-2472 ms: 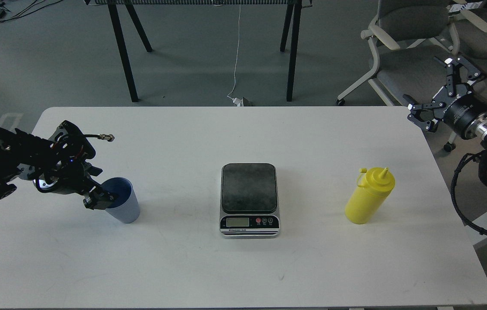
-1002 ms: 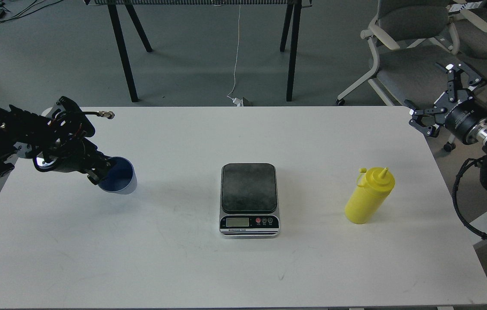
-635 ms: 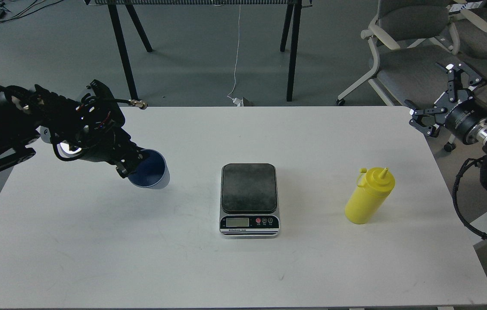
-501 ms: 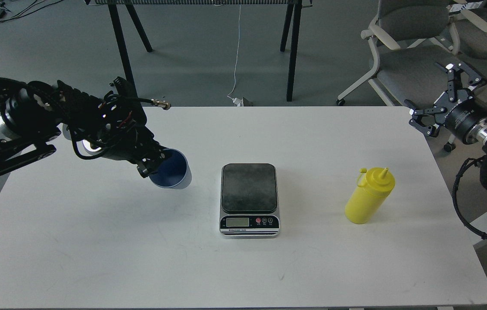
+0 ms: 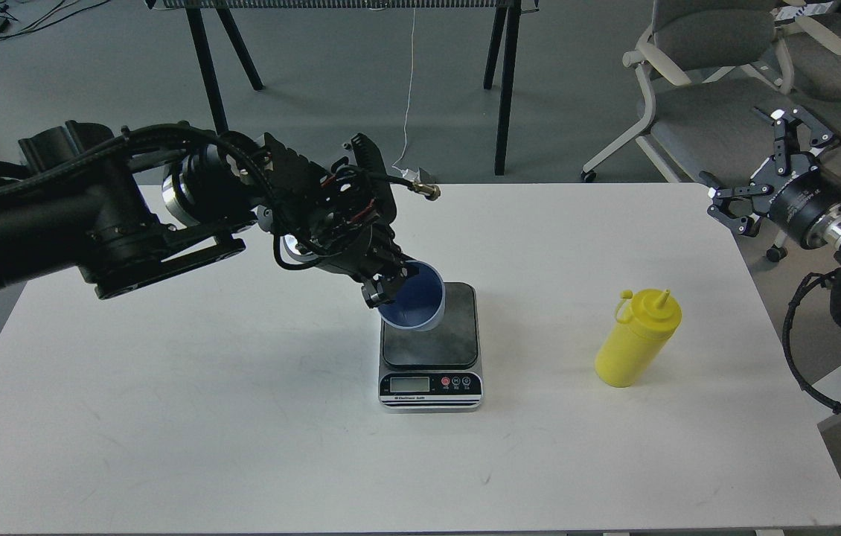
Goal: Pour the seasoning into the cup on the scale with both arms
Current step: 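Lift the blue cup with the left gripper and lower it onto the scale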
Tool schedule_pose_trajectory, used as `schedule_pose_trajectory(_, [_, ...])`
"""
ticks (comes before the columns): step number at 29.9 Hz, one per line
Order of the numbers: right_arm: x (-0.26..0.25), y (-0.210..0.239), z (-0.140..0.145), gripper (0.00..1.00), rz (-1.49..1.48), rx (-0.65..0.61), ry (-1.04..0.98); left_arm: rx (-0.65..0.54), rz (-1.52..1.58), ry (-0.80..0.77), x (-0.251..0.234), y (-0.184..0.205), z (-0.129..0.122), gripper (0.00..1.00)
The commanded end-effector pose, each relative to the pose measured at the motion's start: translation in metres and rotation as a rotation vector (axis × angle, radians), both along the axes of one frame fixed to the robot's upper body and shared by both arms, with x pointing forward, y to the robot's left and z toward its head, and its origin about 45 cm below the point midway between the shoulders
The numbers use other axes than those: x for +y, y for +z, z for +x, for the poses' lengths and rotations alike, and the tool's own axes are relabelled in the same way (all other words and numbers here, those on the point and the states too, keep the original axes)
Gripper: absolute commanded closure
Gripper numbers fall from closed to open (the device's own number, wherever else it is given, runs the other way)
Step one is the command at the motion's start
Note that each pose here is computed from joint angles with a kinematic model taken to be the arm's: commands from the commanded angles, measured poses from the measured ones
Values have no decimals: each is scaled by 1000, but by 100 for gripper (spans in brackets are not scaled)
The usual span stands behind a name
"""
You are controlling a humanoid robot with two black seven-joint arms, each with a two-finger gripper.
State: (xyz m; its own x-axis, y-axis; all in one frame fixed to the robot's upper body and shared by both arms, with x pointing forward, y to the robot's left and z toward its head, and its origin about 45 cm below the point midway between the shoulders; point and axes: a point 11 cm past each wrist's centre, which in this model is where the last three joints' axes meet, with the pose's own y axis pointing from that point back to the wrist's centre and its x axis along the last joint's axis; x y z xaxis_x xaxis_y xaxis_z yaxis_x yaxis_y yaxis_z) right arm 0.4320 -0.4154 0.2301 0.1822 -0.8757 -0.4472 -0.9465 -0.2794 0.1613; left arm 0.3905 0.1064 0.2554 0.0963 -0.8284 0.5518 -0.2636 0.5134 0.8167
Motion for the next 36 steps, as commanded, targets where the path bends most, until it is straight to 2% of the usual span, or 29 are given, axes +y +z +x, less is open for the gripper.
schedule_pose_trajectory(1, [0,-1,0,1,1,1,0,7,4,12,-10,-8,6,99])
schedule_pose_trajectory(7, [-1,-3,-2,1,0,6,-3,17,3,5,-23,-15,5,99])
schedule_pose_trajectory(26, [-3,-8,-5,1,0,17,-9,54,12,45,-17,-36,6,97])
schedule_pose_trajectory(36, [-5,-12,-7,1,-1,23,-14,68,12,49,-16,-42,3,85])
